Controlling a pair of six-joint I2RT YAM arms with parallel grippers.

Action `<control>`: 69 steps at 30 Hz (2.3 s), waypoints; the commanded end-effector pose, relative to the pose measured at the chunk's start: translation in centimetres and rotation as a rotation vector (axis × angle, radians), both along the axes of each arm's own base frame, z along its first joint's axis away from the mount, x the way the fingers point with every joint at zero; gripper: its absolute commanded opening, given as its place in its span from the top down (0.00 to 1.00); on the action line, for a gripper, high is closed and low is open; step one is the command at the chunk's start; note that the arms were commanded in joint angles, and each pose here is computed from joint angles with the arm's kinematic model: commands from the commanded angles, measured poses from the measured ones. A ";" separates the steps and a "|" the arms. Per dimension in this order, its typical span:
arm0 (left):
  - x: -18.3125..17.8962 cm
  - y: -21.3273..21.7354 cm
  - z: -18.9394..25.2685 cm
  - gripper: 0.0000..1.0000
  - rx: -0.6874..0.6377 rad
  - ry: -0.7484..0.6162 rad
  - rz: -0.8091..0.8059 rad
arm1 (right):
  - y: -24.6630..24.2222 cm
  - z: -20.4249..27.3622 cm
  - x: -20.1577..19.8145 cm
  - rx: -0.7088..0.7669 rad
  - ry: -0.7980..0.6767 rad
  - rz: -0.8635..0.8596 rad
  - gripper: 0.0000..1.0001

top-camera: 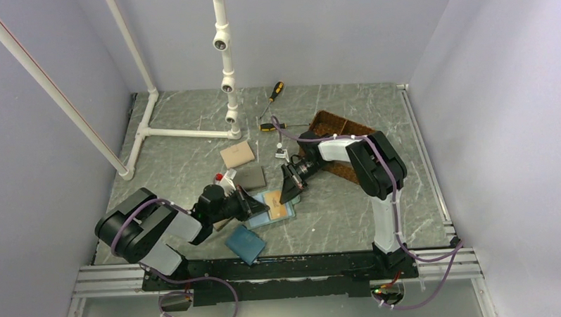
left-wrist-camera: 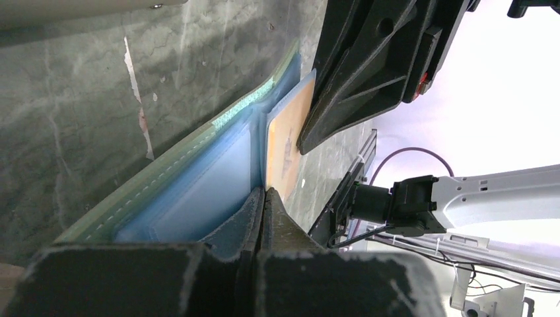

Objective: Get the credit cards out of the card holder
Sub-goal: Remove the credit card from the card holder.

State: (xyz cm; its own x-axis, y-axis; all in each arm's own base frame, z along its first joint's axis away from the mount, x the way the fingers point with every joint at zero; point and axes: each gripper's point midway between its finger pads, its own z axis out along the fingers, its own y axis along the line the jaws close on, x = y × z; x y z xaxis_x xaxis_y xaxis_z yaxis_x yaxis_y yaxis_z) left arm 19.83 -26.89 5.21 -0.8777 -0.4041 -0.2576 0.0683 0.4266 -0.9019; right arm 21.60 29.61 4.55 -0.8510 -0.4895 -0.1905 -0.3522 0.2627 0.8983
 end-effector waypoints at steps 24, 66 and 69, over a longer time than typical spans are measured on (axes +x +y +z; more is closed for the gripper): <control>-1.2 0.2 2.6 1.00 0.055 -0.191 -0.156 | -2.0 0.2 1.9 -0.041 -0.224 0.075 0.44; -1.7 3.6 2.0 1.00 0.163 -0.186 -0.095 | -1.8 -0.8 1.2 -0.066 -0.207 0.114 0.97; -1.8 4.1 1.5 1.00 0.208 -0.160 -0.089 | -2.0 -1.0 1.4 -0.085 -0.216 0.116 0.86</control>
State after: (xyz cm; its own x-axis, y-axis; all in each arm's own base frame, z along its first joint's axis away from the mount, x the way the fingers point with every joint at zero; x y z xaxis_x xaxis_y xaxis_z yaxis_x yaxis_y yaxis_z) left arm 17.93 -23.37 6.78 -0.8528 -0.2688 -0.4478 0.2465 0.5488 -0.7988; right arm 21.59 27.69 3.75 -0.7529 -0.6003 -0.2699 -0.5113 0.2753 0.8141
